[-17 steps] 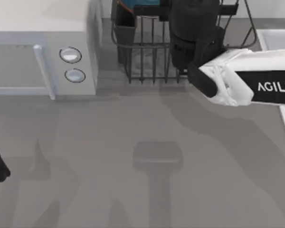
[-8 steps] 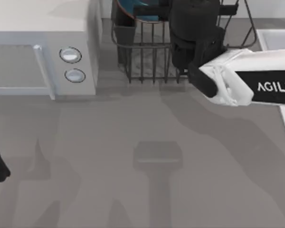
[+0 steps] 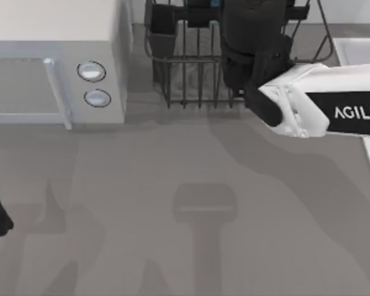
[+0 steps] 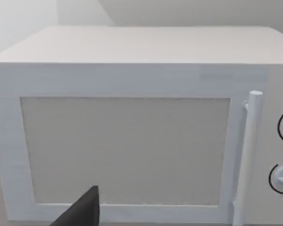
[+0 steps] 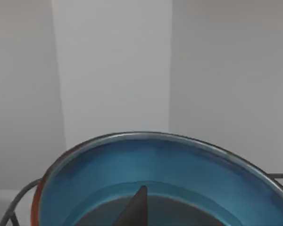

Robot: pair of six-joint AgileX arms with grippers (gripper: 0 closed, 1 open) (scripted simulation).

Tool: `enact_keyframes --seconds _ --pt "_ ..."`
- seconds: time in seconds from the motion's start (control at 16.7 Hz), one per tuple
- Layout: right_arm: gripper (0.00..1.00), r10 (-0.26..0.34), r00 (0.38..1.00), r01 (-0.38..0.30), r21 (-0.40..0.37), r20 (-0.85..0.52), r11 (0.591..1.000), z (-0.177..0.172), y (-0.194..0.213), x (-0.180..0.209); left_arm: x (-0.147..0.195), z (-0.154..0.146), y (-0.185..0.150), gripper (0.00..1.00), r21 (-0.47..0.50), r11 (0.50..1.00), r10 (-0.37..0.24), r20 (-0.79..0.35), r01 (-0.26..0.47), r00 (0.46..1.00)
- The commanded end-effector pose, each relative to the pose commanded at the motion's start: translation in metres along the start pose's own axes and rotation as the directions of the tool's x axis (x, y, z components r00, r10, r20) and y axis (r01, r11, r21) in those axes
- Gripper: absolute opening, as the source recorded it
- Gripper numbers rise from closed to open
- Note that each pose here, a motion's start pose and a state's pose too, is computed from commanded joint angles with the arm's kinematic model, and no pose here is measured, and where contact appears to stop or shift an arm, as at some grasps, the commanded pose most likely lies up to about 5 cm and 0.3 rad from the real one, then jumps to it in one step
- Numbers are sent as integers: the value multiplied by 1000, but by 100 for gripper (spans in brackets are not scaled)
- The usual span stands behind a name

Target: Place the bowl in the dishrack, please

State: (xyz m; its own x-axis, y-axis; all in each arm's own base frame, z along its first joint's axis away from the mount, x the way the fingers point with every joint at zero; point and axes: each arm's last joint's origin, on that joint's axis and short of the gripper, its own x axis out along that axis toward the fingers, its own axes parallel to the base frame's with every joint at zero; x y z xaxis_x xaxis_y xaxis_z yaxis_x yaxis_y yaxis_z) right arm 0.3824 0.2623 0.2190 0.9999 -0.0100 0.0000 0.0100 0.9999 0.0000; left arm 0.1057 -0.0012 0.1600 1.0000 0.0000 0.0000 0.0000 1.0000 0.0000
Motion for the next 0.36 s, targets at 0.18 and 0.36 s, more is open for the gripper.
enact_keyframes --seconds 0.18,0.36 --pt "100 0 1000 0 0 0 1000 0 0 0 0 0 0 100 0 1000 0 0 0 1000" --pt "100 0 1000 0 0 0 1000 0 0 0 0 0 0 100 0 1000 0 0 0 1000"
